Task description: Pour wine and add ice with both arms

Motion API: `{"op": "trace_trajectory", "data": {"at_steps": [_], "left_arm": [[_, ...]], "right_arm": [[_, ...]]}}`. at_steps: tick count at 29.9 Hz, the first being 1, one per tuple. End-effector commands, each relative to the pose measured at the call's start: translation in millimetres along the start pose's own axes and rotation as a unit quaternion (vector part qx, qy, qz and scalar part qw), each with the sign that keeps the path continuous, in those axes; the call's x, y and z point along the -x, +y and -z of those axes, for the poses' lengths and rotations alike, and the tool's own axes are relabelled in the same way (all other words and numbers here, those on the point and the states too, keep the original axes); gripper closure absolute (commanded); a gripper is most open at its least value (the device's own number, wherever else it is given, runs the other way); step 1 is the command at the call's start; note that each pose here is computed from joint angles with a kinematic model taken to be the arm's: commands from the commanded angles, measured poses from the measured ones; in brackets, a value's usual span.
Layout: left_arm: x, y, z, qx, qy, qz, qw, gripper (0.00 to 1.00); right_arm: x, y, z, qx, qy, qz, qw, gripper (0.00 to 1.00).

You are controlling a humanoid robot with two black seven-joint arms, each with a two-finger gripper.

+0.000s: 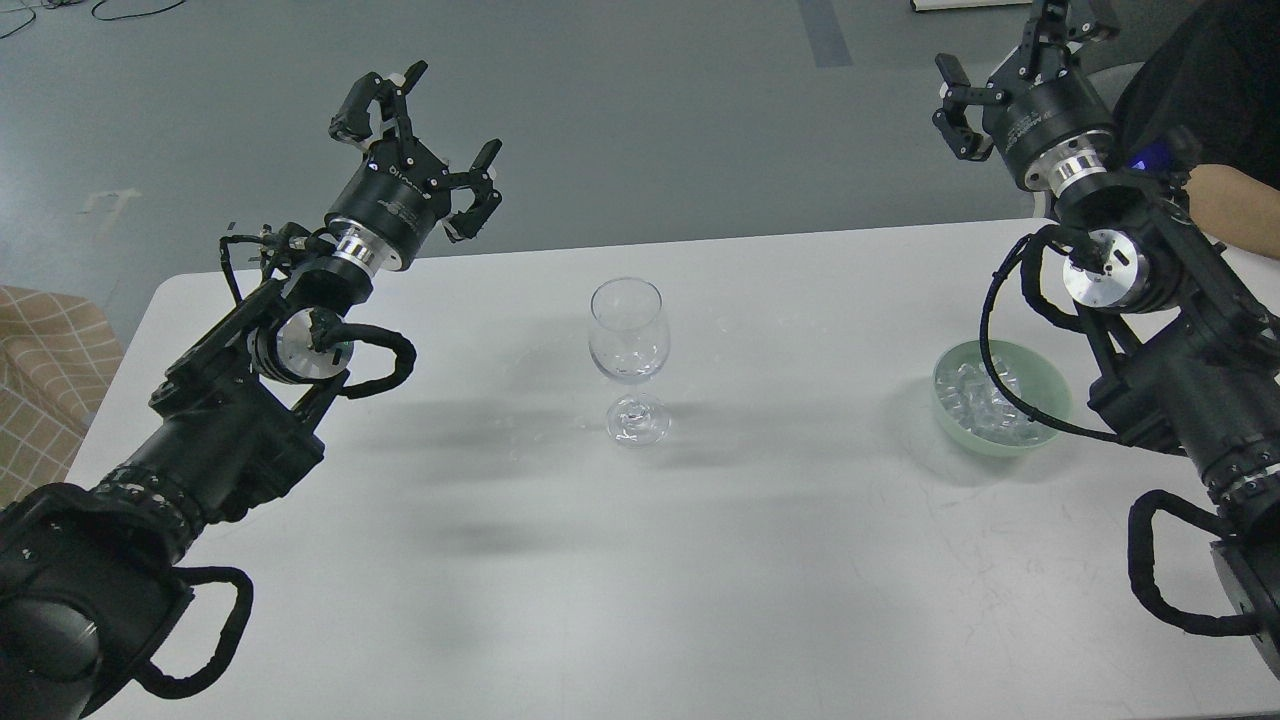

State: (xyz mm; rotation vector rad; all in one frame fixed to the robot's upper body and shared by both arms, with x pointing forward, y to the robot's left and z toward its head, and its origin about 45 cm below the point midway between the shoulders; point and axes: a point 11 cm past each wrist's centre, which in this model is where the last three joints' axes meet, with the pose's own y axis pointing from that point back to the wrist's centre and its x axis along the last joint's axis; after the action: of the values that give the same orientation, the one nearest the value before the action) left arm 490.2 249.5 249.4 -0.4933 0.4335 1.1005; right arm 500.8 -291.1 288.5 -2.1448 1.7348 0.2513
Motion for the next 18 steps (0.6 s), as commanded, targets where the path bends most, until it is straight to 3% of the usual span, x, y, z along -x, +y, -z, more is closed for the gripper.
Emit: {"op": "trace_trajectory", "data": {"at_steps": [1, 6, 18], "left_arm": [[-2.6, 0.8, -4.4, 0.008, 0.004, -0.004, 1.0, 0.01], [-5.8, 0.0, -3.3, 0.005, -0.002, -0.023, 1.0, 0.01], [5.4, -1.5, -27.5, 0.01, -0.006, 0.018, 1.0, 0.01]], "right_arm": [[-0.7, 0.5, -0.8, 0.001, 0.0, -0.001, 1.0, 0.0], [-0.7, 0.5, -0.8, 0.001, 0.0, -0.001, 1.0, 0.0], [-0.9, 0.5, 0.1, 0.0, 0.0, -0.001, 1.0, 0.0]]}}
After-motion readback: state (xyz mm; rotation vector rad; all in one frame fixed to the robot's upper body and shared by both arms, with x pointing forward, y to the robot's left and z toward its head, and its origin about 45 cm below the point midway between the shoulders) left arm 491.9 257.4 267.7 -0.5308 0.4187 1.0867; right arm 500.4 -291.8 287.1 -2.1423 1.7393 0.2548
